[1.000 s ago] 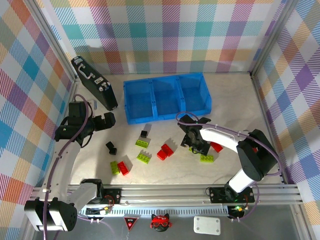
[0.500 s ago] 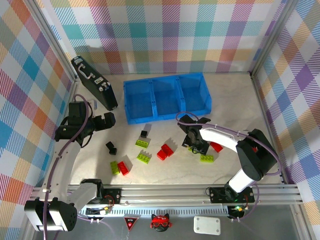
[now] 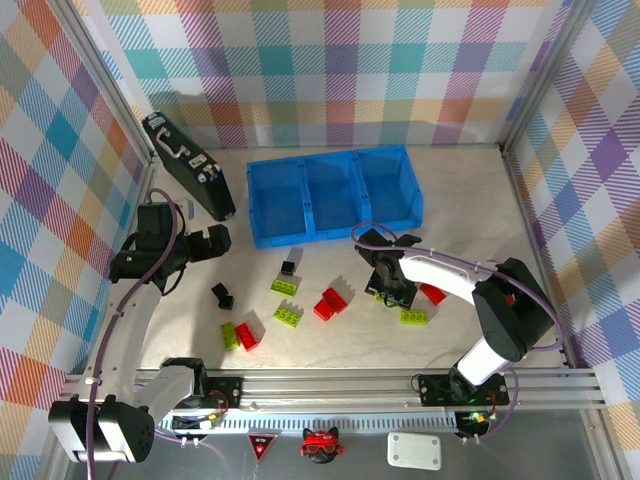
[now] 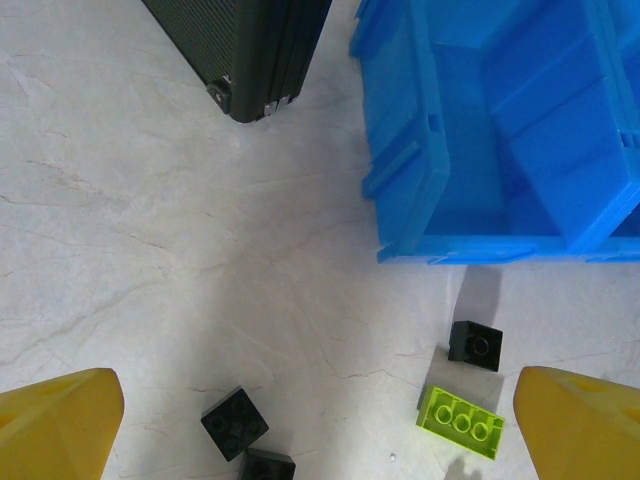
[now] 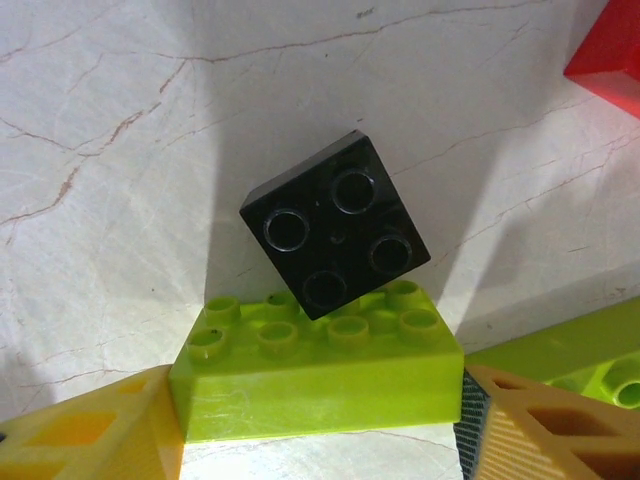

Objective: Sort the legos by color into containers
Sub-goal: Pick up the lego from the bottom-center of the table, then place the lego in the container.

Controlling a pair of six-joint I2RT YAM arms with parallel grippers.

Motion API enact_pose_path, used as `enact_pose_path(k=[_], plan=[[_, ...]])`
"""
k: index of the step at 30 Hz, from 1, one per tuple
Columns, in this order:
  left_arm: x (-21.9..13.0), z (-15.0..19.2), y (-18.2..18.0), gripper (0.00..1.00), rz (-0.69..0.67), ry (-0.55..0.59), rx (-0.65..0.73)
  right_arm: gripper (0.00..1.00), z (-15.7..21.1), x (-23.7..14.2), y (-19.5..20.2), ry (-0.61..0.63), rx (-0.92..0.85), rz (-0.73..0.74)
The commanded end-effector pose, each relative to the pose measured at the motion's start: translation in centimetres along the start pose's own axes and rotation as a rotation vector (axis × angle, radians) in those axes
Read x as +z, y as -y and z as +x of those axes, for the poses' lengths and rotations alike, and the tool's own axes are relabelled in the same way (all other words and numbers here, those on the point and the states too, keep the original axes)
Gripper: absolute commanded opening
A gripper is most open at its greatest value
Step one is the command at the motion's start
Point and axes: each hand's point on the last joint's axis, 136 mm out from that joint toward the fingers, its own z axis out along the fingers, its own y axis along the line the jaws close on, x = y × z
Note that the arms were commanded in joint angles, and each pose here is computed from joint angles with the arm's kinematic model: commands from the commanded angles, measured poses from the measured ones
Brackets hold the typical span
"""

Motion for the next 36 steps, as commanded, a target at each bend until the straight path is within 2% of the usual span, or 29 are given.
enact_pose_path(k=[1,10,19,28,36], plan=[[-0.1,-0.1,-0.1,1.00,-0.011,0.008,0.016,0.66,-0.6,-1.7,-0.6,0.027,-0.013,-0.021],[-0.2,0.0,-0.2,1.00,-0.017,0.010,0.017,0.66,-3.8,-6.1,-4.7,0.118,-0.070,-0.113],[-0.2,0.0,-0.4,1.00,-0.026,0.011,0.019,0.66,-8.7,-9.8,-12.0,0.221,-0.158,-0.187],[-0.1,0.1,-0.5,1.00,-0.030,0.008,0.019,0.66,-12.9,-9.4,-18.2,0.239,-0.204,-0.222],[-0.1,0.2,-0.5,1.00,-0.031,0.003,0.020,0.66,-14.9,-6.4,-21.2,0.216,-0.210,-0.222]])
